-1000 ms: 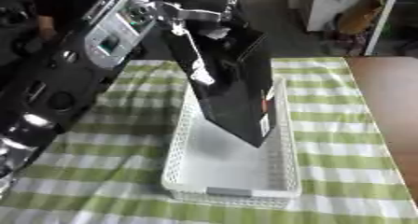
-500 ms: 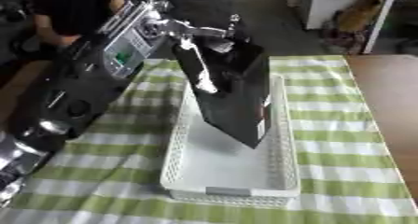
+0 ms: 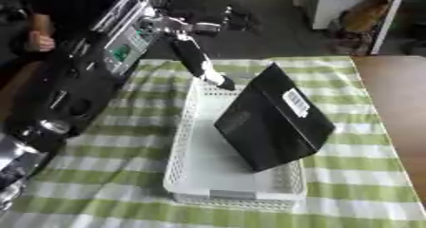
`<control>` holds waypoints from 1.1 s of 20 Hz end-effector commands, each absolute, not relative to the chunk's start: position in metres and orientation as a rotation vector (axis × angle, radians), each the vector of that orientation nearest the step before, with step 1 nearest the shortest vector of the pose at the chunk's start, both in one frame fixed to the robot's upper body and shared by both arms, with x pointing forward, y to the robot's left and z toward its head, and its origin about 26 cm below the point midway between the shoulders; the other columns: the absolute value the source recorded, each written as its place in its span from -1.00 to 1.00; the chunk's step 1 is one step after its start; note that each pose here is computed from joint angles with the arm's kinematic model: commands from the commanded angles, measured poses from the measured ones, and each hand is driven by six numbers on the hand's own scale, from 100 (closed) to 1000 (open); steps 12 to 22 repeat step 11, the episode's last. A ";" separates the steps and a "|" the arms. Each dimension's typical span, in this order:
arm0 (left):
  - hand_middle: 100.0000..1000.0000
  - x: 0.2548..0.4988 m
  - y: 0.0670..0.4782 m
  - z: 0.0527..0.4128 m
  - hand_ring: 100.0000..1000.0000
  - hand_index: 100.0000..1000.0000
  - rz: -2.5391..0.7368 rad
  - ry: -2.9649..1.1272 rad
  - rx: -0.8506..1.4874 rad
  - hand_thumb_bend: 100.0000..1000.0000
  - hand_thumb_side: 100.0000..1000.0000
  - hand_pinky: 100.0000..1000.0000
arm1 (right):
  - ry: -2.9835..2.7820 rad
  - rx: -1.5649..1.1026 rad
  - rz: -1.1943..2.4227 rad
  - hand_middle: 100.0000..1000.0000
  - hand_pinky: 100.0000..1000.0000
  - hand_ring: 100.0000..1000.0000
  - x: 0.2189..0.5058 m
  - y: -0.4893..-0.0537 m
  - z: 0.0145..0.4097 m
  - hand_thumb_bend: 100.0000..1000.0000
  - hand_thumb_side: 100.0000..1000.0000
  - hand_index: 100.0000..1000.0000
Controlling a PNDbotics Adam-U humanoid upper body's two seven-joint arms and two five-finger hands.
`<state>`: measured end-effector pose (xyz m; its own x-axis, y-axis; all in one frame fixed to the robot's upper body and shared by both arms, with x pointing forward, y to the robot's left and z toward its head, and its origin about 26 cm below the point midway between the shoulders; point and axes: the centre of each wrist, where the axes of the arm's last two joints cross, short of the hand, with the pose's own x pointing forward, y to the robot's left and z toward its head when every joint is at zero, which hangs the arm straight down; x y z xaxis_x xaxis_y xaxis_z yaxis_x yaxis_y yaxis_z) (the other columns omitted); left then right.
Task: Pick up objects on the table and place them in the box.
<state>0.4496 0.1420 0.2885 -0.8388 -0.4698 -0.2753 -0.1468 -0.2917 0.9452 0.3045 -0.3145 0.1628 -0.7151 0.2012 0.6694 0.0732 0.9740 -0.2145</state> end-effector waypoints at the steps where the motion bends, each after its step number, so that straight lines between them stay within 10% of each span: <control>1: 1.00 0.450 0.149 0.304 1.00 1.00 -2.395 -1.627 0.783 0.93 0.42 1.00 | -2.393 -0.191 0.237 0.68 0.51 0.61 0.305 -0.314 0.171 -1.00 0.36 0.97; 22: 1.00 0.450 0.152 0.305 1.00 1.00 -2.375 -1.625 0.788 0.89 0.43 1.00 | -2.394 -0.192 0.237 0.68 0.51 0.61 0.305 -0.314 0.172 -1.00 0.36 0.97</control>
